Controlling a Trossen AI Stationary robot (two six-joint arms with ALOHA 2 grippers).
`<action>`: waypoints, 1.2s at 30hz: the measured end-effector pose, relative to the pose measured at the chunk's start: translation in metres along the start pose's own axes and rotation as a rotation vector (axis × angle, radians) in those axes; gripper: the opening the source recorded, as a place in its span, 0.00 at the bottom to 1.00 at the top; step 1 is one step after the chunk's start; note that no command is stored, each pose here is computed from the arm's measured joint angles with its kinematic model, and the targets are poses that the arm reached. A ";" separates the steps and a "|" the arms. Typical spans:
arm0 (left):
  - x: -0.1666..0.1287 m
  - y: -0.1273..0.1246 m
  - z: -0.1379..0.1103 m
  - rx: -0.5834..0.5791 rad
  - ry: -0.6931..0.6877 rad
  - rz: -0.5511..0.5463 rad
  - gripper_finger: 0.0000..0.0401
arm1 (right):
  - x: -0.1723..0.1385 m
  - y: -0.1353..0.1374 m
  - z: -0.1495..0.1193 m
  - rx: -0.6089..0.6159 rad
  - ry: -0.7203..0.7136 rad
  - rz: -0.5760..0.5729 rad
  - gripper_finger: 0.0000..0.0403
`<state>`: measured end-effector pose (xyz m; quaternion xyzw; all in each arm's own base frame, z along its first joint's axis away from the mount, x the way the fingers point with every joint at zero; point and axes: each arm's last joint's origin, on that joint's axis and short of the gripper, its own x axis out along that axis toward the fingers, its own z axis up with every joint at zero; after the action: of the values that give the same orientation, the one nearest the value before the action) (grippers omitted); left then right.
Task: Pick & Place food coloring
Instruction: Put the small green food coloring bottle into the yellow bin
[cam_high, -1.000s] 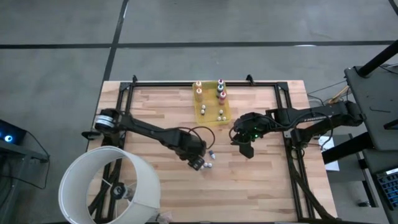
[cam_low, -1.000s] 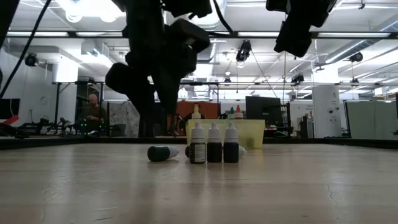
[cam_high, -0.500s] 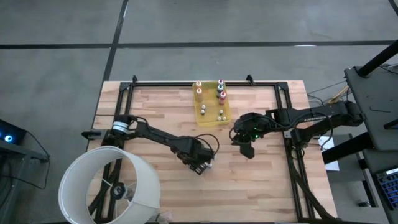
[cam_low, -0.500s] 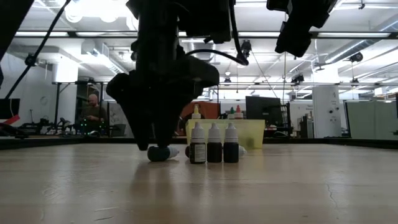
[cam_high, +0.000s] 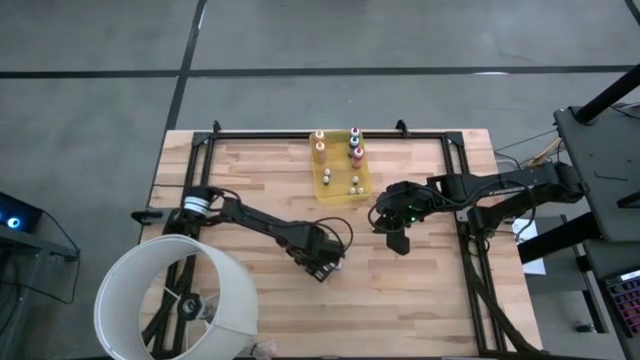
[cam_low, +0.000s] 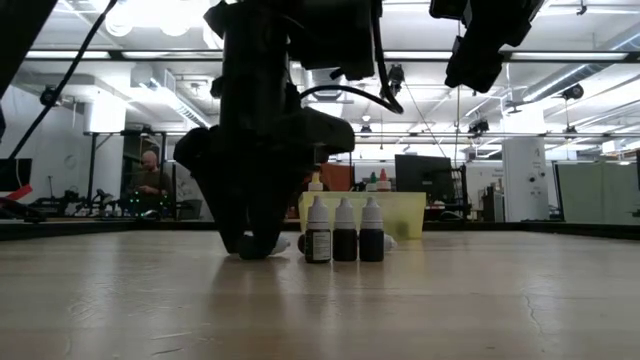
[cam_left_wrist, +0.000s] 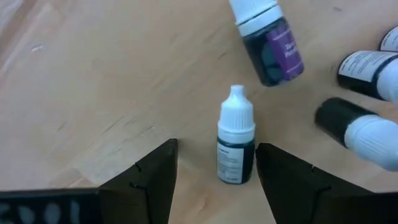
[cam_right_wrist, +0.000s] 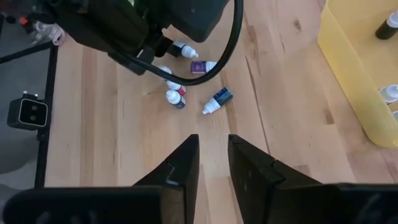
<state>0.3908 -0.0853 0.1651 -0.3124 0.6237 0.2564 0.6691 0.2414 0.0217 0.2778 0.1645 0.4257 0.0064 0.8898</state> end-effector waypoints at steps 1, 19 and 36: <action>0.002 0.000 0.000 0.001 0.002 0.004 0.47 | 0.000 0.000 0.000 0.000 0.000 0.000 0.20; 0.004 0.001 0.000 -0.003 0.014 0.016 0.24 | 0.000 0.000 0.000 0.000 -0.001 0.000 0.18; -0.045 0.016 0.011 0.013 -0.027 -0.040 0.16 | -0.004 0.002 0.005 -0.007 -0.022 0.009 0.19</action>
<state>0.3827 -0.0647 0.2091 -0.3172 0.6100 0.2430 0.6843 0.2430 0.0220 0.2839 0.1631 0.4149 0.0100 0.8951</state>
